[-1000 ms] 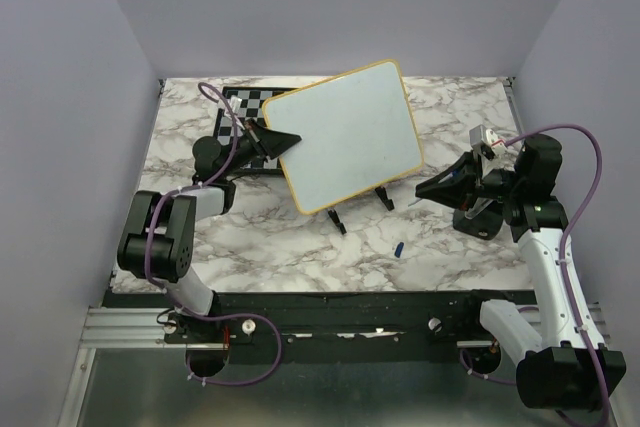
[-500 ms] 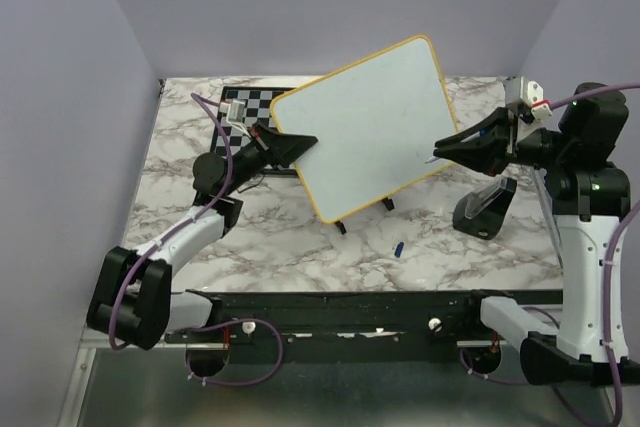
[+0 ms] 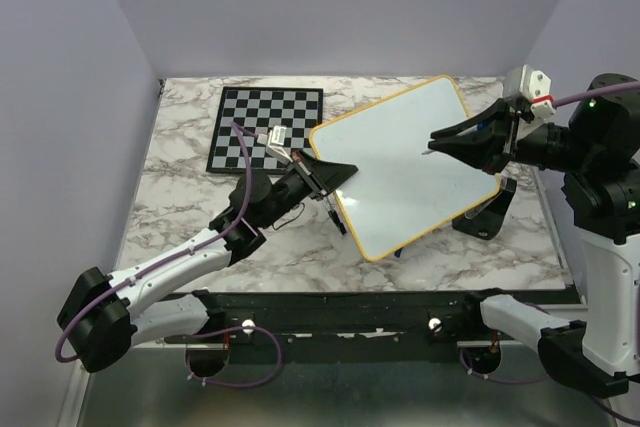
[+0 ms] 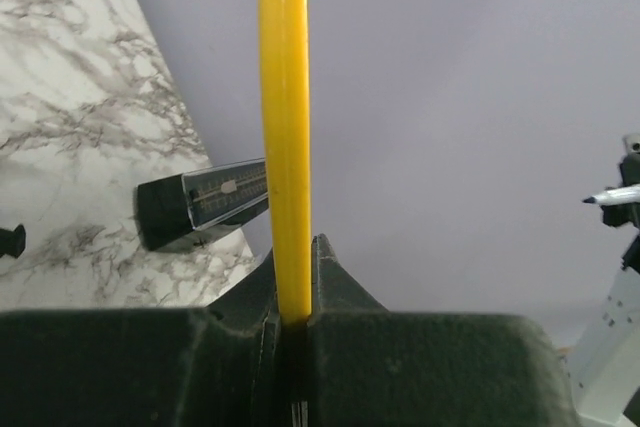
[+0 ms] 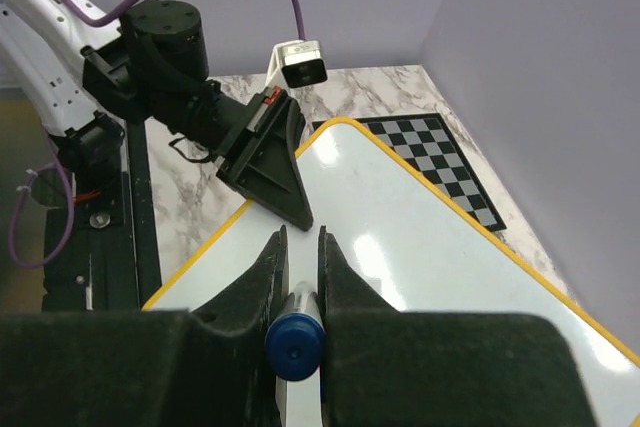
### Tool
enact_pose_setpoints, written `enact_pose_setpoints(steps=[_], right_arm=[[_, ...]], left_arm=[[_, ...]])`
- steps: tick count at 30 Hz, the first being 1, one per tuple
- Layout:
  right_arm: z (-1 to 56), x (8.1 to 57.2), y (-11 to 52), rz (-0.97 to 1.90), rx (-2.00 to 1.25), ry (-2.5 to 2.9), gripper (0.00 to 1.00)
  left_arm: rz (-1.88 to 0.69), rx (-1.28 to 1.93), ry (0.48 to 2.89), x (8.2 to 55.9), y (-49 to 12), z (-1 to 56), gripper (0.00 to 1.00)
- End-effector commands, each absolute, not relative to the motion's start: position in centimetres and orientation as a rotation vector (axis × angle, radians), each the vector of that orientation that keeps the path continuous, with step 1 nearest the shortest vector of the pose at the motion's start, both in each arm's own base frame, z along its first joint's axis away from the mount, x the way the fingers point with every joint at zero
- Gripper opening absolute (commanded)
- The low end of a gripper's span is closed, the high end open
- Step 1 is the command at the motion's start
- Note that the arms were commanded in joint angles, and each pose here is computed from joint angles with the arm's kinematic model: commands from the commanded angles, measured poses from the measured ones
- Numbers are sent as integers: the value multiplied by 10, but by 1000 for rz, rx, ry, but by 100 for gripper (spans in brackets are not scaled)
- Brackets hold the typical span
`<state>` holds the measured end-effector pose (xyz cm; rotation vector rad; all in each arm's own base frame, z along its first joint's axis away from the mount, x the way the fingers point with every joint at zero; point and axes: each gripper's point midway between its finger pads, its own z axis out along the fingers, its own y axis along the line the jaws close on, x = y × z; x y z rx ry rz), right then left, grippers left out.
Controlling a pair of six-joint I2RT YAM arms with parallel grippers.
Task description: Write a sentence on the whiteboard
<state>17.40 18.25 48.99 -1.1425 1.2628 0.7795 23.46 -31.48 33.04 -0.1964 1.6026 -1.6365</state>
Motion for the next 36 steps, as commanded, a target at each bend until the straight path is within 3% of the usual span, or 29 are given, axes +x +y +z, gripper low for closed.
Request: enact_pose_setpoints(steps=[1,12,36], right_arm=[[479,179,181,743,-1097,1347,0],[453,185,208,817,-1153,1393,1],[496,262,254,667,-948,1398,0]], left_arm=[[-1687,-368,1366,231,-297,408,0],[-1836,-324,1223,216,-303,429,0],[-1941,-431,1210,224,-290,435,0]])
